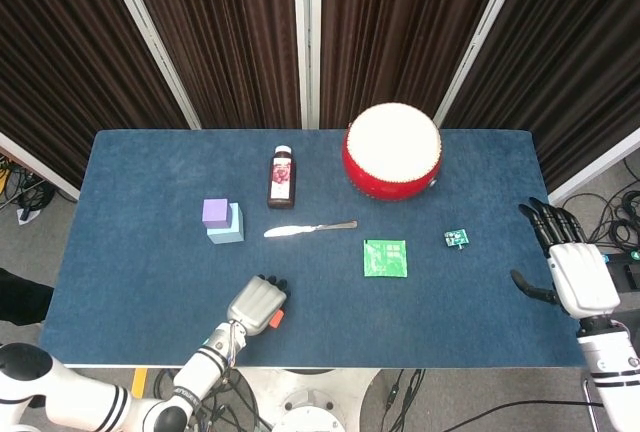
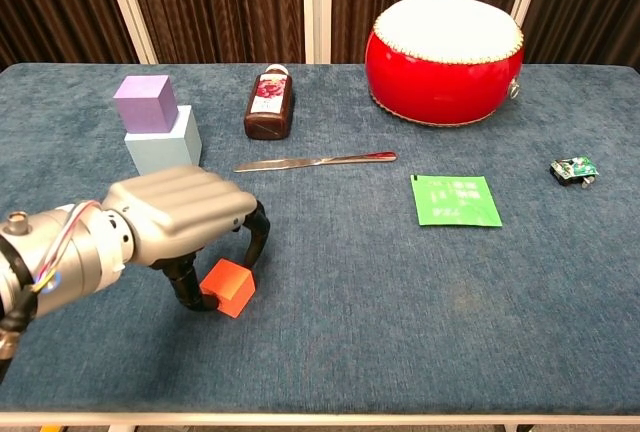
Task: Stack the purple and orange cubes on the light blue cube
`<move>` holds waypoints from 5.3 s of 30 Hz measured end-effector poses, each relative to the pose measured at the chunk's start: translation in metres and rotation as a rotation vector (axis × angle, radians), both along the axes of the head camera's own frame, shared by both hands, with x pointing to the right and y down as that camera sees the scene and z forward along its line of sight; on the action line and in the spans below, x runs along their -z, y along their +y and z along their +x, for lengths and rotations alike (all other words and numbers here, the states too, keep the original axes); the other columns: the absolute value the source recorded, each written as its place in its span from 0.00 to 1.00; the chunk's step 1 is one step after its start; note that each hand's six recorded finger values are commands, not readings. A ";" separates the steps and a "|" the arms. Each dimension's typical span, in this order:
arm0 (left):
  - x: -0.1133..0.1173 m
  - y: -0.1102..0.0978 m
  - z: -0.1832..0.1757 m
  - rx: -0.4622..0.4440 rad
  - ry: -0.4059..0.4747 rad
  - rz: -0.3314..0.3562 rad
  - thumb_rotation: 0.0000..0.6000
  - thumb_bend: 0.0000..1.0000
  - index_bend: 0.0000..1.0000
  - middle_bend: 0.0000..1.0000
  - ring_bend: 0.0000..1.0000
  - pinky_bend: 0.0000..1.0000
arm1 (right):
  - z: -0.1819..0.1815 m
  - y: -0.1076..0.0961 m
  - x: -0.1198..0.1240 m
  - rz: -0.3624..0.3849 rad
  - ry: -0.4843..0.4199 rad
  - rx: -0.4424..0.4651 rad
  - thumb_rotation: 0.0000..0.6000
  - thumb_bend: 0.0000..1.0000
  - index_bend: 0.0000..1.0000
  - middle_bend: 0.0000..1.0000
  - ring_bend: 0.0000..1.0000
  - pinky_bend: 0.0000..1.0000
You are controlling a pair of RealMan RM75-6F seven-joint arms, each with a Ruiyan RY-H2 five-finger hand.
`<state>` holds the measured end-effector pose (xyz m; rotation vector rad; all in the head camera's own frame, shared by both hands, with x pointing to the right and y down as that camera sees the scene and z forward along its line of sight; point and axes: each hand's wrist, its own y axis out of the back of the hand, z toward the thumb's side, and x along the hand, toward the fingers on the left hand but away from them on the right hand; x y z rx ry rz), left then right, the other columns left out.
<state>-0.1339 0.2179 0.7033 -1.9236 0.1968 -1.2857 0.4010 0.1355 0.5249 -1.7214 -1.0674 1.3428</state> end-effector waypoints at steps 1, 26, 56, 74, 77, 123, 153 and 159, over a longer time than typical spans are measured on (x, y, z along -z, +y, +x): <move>0.000 0.000 0.000 0.001 0.000 0.000 1.00 0.25 0.54 0.39 0.33 0.44 | 0.000 0.000 0.000 0.000 0.000 -0.001 1.00 0.20 0.00 0.00 0.00 0.00; 0.051 -0.039 -0.062 0.169 -0.094 0.089 1.00 0.28 0.57 0.40 0.33 0.44 | 0.002 0.000 0.000 0.000 -0.004 -0.002 1.00 0.20 0.00 0.00 0.00 0.00; 0.088 -0.196 -0.095 0.539 -0.141 0.159 1.00 0.28 0.57 0.41 0.34 0.45 | -0.007 0.001 -0.007 -0.006 0.016 0.027 1.00 0.20 0.00 0.00 0.00 0.00; 0.055 -0.206 -0.090 0.600 -0.153 0.063 1.00 0.28 0.57 0.41 0.34 0.44 | -0.009 0.000 -0.009 -0.009 0.023 0.033 1.00 0.20 0.00 0.00 0.00 0.00; 0.053 -0.204 -0.091 0.599 -0.157 0.059 1.00 0.28 0.57 0.41 0.34 0.44 | -0.010 0.001 -0.009 -0.008 0.022 0.034 1.00 0.20 0.00 0.00 0.00 0.00; 0.032 -0.203 -0.103 0.545 -0.201 0.068 1.00 0.28 0.56 0.41 0.33 0.44 | -0.008 0.000 -0.012 -0.019 0.034 0.026 1.00 0.20 0.00 0.00 0.00 0.00; 0.129 -0.201 -0.088 0.470 -0.059 0.308 1.00 0.13 0.25 0.30 0.25 0.33 | -0.007 0.002 -0.003 0.003 0.012 0.032 1.00 0.20 0.00 0.00 0.00 0.00; 0.155 -0.184 -0.109 0.344 -0.029 0.534 1.00 0.13 0.25 0.30 0.24 0.31 | -0.010 0.004 -0.004 0.001 0.011 0.044 1.00 0.20 0.00 0.00 0.00 0.00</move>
